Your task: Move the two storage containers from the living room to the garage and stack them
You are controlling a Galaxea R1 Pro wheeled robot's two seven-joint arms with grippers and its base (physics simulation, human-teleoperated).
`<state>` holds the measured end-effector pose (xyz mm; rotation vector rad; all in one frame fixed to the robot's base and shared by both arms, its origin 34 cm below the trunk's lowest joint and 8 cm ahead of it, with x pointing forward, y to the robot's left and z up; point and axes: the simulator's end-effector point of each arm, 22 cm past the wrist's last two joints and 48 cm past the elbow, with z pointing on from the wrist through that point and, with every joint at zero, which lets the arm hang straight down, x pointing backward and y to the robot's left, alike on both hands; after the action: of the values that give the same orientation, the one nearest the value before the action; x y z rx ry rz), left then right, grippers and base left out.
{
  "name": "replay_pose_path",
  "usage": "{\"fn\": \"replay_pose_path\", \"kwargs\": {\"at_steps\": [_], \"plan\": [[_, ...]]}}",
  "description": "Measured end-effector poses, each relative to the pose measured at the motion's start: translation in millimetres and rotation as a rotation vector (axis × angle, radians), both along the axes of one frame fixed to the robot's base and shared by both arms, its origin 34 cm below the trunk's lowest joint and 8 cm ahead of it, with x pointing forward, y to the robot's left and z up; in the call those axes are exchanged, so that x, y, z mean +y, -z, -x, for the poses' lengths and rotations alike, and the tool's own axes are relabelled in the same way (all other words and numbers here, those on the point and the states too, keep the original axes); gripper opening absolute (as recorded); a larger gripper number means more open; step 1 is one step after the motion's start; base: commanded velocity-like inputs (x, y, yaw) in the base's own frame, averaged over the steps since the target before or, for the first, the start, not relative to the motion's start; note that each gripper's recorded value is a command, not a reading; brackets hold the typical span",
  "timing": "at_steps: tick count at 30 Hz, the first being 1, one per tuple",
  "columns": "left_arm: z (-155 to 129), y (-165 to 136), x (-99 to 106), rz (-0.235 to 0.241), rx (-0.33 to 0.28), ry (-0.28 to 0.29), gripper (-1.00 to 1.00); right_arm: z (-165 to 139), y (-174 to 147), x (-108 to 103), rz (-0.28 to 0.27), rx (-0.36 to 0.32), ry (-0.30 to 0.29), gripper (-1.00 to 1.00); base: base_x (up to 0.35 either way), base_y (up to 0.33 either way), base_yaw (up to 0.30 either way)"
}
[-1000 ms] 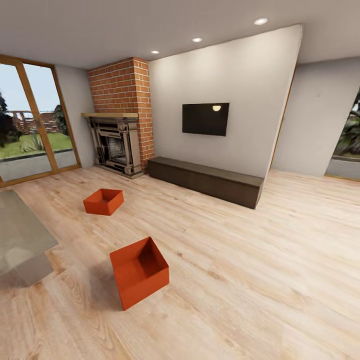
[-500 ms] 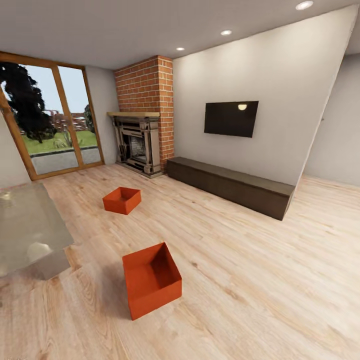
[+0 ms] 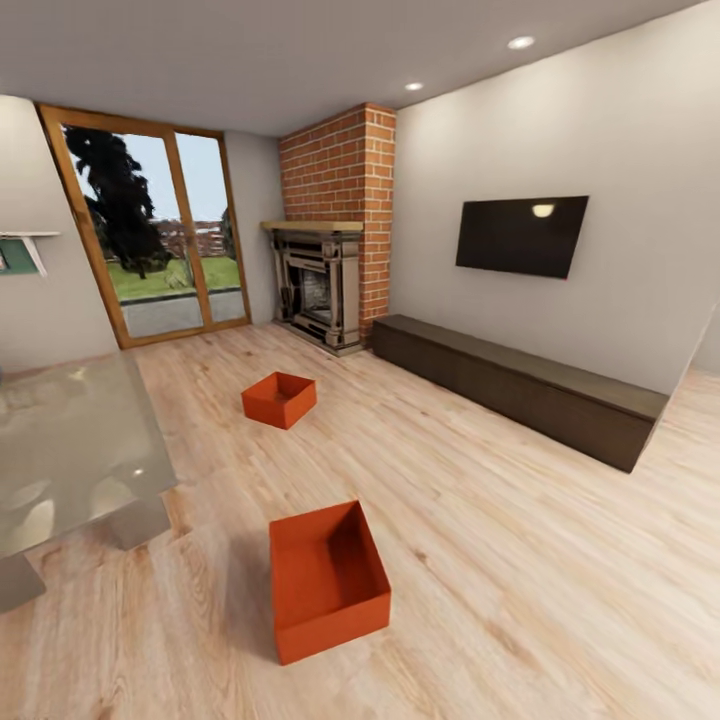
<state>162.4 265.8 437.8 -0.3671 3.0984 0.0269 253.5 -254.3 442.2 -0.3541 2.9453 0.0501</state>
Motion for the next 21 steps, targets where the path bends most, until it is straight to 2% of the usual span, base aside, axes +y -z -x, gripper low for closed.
{"fn": "replay_pose_path", "kwargs": {"at_steps": [21], "plan": [[6.2,0.3,-0.2,0.001,0.016,0.000,1.00,6.1,1.8,0.0,0.000,0.016,0.000,1.00,0.321,-0.087,0.249]]}}
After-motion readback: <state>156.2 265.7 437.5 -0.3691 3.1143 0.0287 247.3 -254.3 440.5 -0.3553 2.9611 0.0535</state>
